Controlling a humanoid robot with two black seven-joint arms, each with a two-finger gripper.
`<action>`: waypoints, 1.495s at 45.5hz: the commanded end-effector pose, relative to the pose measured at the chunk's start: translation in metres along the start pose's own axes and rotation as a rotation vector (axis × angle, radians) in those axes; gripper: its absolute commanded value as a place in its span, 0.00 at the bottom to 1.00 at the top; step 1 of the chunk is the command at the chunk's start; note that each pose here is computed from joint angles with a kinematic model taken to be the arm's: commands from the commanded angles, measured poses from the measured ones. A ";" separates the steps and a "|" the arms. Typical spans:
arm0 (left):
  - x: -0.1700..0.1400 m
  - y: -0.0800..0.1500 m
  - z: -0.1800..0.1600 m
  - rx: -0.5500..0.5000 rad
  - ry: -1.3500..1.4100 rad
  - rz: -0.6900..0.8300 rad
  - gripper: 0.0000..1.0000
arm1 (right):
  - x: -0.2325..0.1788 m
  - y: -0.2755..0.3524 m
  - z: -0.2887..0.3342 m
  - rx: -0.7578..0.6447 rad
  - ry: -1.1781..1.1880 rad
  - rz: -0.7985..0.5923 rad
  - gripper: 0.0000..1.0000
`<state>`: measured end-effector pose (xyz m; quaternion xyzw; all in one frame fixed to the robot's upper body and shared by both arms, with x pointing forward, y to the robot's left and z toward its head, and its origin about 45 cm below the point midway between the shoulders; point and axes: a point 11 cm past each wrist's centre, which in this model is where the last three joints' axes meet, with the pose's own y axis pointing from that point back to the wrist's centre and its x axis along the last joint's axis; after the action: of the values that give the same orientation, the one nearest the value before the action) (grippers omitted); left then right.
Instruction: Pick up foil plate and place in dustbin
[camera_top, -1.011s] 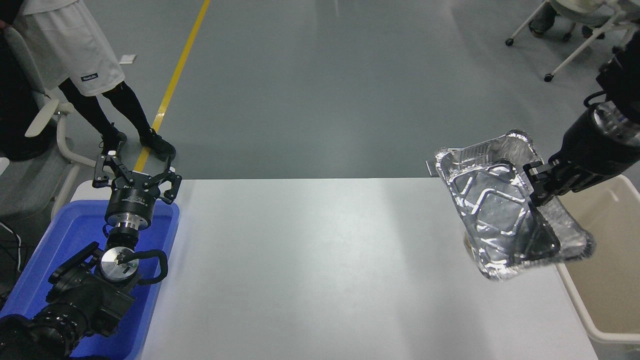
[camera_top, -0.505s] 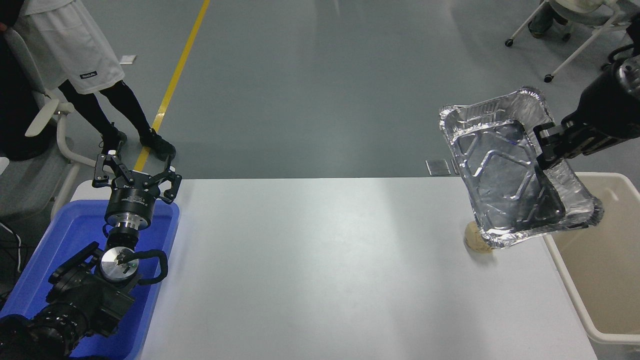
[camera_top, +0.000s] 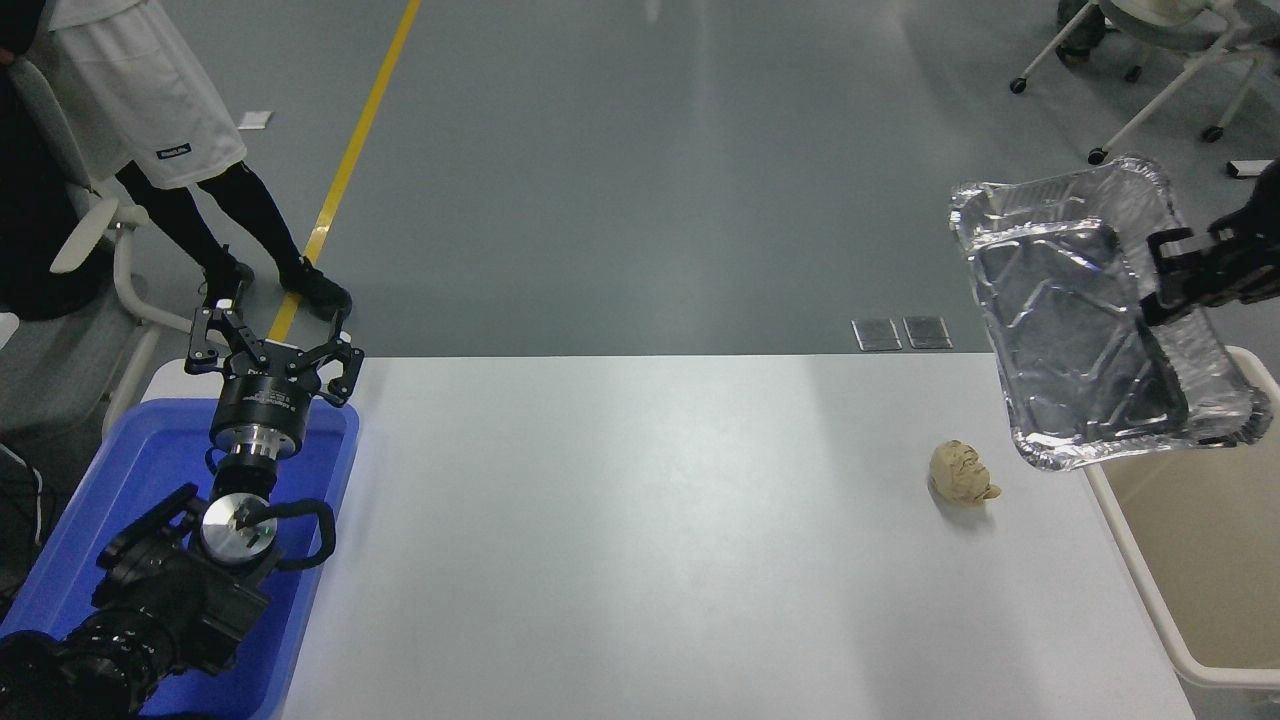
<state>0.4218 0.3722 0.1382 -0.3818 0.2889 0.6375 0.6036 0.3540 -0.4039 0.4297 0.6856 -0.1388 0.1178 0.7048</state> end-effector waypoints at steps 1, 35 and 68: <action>0.000 0.000 0.000 0.000 0.000 0.001 0.99 | -0.005 0.000 0.058 -0.055 -0.106 0.052 0.00; 0.000 0.000 0.000 -0.001 0.000 -0.001 0.99 | -0.038 -0.048 0.189 -0.110 -0.500 0.170 0.00; 0.000 0.000 0.000 -0.002 0.000 0.001 0.99 | -0.116 -0.115 0.246 -0.158 -0.795 0.177 0.00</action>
<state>0.4218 0.3722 0.1382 -0.3821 0.2887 0.6377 0.6033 0.2941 -0.6358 0.3139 0.6256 -0.4303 -0.0909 0.6443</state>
